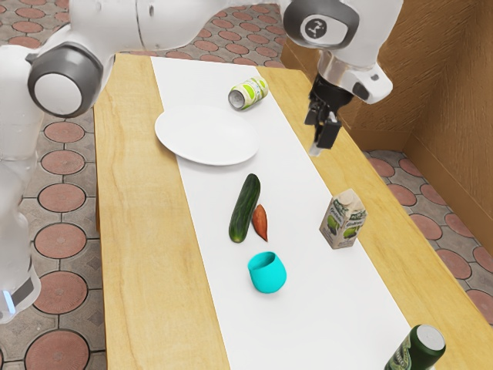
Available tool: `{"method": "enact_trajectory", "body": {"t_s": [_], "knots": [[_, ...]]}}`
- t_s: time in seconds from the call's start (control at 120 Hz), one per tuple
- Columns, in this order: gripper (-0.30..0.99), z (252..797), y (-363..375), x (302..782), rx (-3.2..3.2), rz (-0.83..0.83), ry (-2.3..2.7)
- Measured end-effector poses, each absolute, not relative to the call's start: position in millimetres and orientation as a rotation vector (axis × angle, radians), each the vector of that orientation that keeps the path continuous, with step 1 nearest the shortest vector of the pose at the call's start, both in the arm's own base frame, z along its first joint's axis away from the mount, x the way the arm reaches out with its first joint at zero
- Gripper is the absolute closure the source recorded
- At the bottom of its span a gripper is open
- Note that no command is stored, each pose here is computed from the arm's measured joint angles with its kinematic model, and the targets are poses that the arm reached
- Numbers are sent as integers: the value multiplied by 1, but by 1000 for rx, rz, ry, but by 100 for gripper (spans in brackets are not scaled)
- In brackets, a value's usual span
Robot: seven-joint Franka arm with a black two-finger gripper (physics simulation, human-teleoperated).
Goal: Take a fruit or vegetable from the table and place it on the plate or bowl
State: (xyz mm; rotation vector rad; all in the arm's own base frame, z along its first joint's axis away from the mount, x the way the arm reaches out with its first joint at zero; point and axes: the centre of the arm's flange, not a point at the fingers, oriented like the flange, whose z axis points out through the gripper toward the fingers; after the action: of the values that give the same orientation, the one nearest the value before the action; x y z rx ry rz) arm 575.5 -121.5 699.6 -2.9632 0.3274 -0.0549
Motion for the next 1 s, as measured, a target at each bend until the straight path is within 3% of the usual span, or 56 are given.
{"method": "enact_trajectory", "body": {"t_s": [0.133,0.392,0.583,0.7,1.0], "knots": [[0,663,-143,590,-2954,33,305],[0,660,-158,586,-2966,38,193],[0,633,-158,589,-2968,106,-65],[0,600,-122,595,-2995,190,-358],[0,536,-109,609,-2979,225,-959]]}}
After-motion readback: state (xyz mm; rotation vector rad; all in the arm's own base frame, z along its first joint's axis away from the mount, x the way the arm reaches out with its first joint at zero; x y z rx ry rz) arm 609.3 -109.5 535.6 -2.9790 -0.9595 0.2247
